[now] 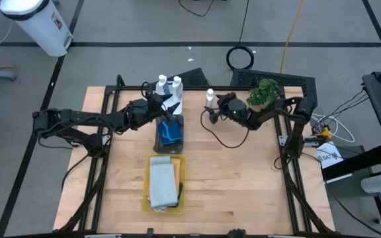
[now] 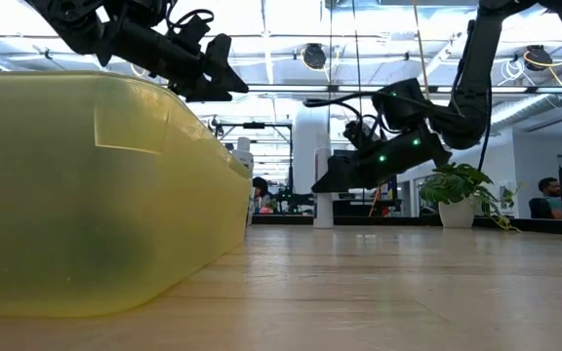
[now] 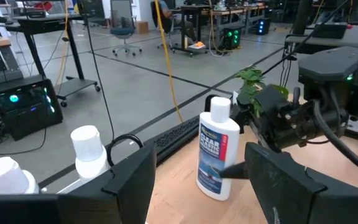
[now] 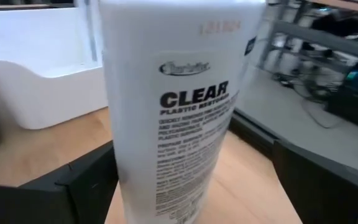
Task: Pick & Place Kitchen Items
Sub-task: Put the white plastic restorer bottle into the white bin
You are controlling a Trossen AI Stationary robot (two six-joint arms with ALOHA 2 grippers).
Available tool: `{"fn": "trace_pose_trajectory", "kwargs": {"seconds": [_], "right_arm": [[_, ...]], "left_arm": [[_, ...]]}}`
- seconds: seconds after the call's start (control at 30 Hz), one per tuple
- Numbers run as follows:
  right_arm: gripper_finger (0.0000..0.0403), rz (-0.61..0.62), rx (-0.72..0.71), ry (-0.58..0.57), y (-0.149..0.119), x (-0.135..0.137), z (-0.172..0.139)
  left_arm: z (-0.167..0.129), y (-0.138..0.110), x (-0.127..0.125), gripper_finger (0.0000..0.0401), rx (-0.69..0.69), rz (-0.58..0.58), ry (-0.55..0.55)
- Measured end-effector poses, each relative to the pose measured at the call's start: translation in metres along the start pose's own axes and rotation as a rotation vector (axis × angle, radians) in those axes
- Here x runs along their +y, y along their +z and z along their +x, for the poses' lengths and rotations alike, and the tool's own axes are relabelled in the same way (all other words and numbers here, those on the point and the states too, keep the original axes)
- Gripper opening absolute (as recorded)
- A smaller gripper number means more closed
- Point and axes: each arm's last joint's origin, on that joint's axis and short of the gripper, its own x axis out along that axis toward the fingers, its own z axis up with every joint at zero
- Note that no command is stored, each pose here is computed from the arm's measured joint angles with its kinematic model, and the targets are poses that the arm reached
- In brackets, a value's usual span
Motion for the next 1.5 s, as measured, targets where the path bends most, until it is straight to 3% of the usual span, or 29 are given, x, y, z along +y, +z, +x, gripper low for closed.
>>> {"fn": "trace_pose_trajectory", "kwargs": {"seconds": [0.27, 0.73, 1.03, 1.17, 1.4, 1.5], "right_arm": [[0.0325, 0.012, 0.0, -0.103, 0.0, 0.001, -0.001], [0.017, 0.003, -0.001, -0.068, 0.0, 0.002, -0.001], [0.0068, -0.032, -0.007, 0.208, 0.0, 0.01, -0.002], [0.0034, 0.006, -0.003, 0.367, 0.0, 0.014, -0.003], [0.0028, 0.093, 0.071, 0.783, -0.004, 0.024, -0.01], [0.0031, 0.122, 0.124, 0.906, -0.007, 0.029, -0.013]], "left_arm": [[0.0, 0.0, 0.0, 0.0251, 0.0, -0.001, 0.0], [0.0, 0.0, 0.0, 0.0251, 0.0, -0.004, -0.001], [0.0, -0.002, 0.0, 0.0251, 0.018, 0.004, 0.0], [0.0, -0.002, 0.0, 0.0251, 0.018, -0.01, 0.0], [0.0, -0.002, 0.0, 0.0251, 0.019, -0.021, 0.0], [0.0, -0.002, 0.0, 0.0251, 0.021, -0.038, 0.001]]}}
